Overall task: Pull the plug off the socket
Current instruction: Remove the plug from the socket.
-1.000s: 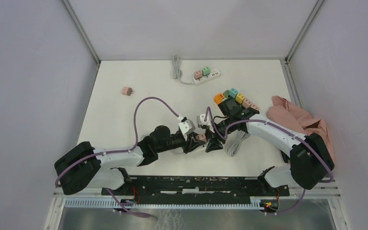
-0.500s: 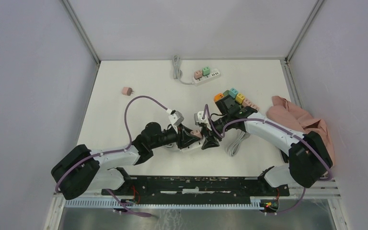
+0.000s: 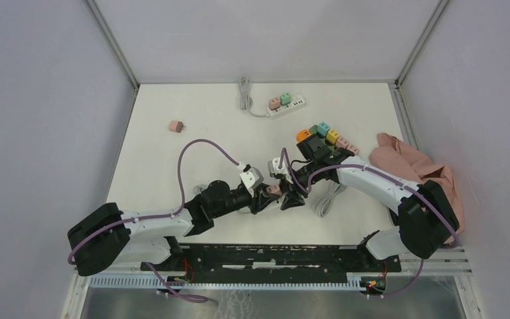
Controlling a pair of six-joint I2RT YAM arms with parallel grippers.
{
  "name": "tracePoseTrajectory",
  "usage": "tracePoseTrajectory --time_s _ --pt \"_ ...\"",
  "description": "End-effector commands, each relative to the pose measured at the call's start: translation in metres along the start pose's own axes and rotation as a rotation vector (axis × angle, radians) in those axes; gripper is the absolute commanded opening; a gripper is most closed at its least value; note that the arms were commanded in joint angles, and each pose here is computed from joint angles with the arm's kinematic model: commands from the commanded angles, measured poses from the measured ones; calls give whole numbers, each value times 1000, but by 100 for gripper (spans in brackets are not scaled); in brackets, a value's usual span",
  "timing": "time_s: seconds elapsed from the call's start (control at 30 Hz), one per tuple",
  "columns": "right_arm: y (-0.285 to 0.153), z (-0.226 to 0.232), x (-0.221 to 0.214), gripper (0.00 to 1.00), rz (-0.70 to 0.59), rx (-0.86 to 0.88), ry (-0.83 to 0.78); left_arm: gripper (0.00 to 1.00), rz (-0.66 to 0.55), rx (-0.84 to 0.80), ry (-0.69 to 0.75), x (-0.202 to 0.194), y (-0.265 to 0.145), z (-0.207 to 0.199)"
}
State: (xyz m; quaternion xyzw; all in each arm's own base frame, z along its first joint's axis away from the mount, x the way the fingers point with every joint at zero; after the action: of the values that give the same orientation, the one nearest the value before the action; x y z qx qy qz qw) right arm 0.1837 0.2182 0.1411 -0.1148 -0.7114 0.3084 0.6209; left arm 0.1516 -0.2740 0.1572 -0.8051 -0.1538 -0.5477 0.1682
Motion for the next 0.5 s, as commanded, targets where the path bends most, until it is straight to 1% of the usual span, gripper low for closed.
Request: tracePoseTrajectory --time_s 0.0,0.07,0.13,0.27,0.33,0.47 --pt "-3 -3 -16 0 97 -29 51 3 -329 -21 -203 71 -1 -6" --pt "-3 -3 -16 0 98 -27 52 3 -340 -5 -261 74 -2 0" --pt "-4 -3 -16 0 98 -29 51 3 -331 20 -251 73 -3 3" --pt "-4 -2 -16 0 99 -28 49 3 -300 -6 -128 72 -4 -2" --pt "-3 -2 -16 0 99 -26 51 3 -277 -8 -9 69 -3 -7" --pt "-3 -3 -17 0 101 -24 52 3 -261 -36 73 69 -4 -10"
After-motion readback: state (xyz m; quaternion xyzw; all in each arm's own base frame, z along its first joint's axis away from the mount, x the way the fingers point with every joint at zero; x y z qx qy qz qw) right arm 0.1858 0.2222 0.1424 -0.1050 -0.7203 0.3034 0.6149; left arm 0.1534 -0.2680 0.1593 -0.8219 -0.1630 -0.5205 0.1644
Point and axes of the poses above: each gripper's point midway between its finger pads, its own y axis out along the fingers, its own z axis along the line the jaws close on, x = y × z, the point moved 6 cm from there along -y, back along the fingers, and after that the axes turned 14 degrees about -y, right-handed, at the moved point
